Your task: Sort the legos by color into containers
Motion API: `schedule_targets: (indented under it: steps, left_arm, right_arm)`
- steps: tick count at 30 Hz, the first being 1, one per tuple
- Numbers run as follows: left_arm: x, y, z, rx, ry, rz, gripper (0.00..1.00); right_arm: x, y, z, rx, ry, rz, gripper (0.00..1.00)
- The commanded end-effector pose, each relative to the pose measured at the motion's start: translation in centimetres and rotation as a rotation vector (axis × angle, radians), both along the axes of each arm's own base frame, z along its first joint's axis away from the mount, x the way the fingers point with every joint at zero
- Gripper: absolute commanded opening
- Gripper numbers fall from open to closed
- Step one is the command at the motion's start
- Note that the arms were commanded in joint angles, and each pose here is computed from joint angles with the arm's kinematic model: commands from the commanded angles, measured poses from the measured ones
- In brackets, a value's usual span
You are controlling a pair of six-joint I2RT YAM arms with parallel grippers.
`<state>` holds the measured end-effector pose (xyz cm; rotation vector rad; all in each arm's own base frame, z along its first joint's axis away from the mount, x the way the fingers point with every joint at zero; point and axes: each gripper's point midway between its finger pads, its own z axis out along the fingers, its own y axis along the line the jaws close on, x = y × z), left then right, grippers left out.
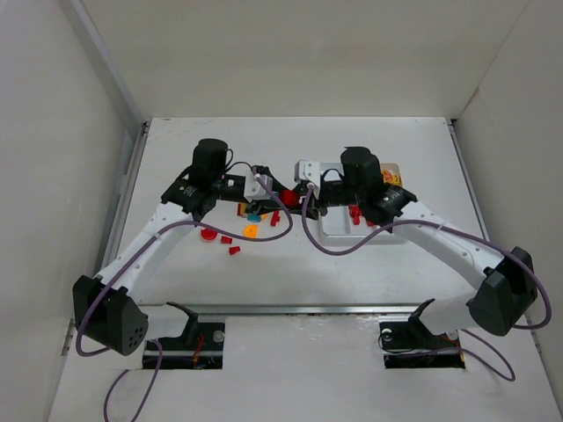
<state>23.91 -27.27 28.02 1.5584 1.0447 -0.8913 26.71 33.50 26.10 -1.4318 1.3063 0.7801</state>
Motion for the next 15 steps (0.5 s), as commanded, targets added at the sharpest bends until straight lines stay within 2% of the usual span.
schedule_targets:
  steps: [1, 3, 5, 6, 7, 9, 10, 13, 15]
  left_arm:
    - [-2.6, -0.4, 3.0, -0.074, 0.018, -0.117, 0.0]
    - [-2.6, -0.4, 3.1, -0.076, 0.024, -0.114, 0.0]
    - [-2.7, -0.4, 3.5, -0.082, 0.016, -0.113, 0.0]
    - [-2.5, -0.4, 3.2, -0.079, 0.027, -0.102, 0.12]
    - [-2.3, -0.4, 3.4, -0.082, 0.023, -0.092, 0.28]
    - [-2.1, -0.3, 3.1, -0.073, 0.029, -0.069, 0.55]
    - [-2.2, -0.3, 2.8, -0.07, 0.038, -0.069, 0.73]
    - [-1.9, -0.2, 2.3, -0.054, 0.041, -0.049, 0.96]
    - [-1.4, 0.3, 1.5, -0.024, 0.046, -0.011, 1.0]
  right_arm:
    - [1.6, -0.1, 3.8, 0.109, -0.111, -0.066, 0.34]
    - [1.5, -0.1, 4.4, 0.121, -0.125, -0.066, 0.19]
    - [1.5, -0.3, 4.8, 0.127, -0.125, -0.078, 0.1]
    - [1.6, -0.4, 4.8, 0.125, -0.127, -0.087, 0.08]
    - [1.4, -0.5, 4.7, 0.125, -0.127, -0.087, 0.0]
    - [1.5, -0.8, 5.1, 0.13, -0.129, -0.108, 0.0]
    - [1.5, -0.8, 4.6, 0.124, -0.122, -0.108, 0.0]
    - [1.3, -1.0, 4.6, 0.124, -0.122, -0.108, 0.0]
    - [1.3, -1.0, 4.6, 0.124, -0.122, -0.108, 0.0]
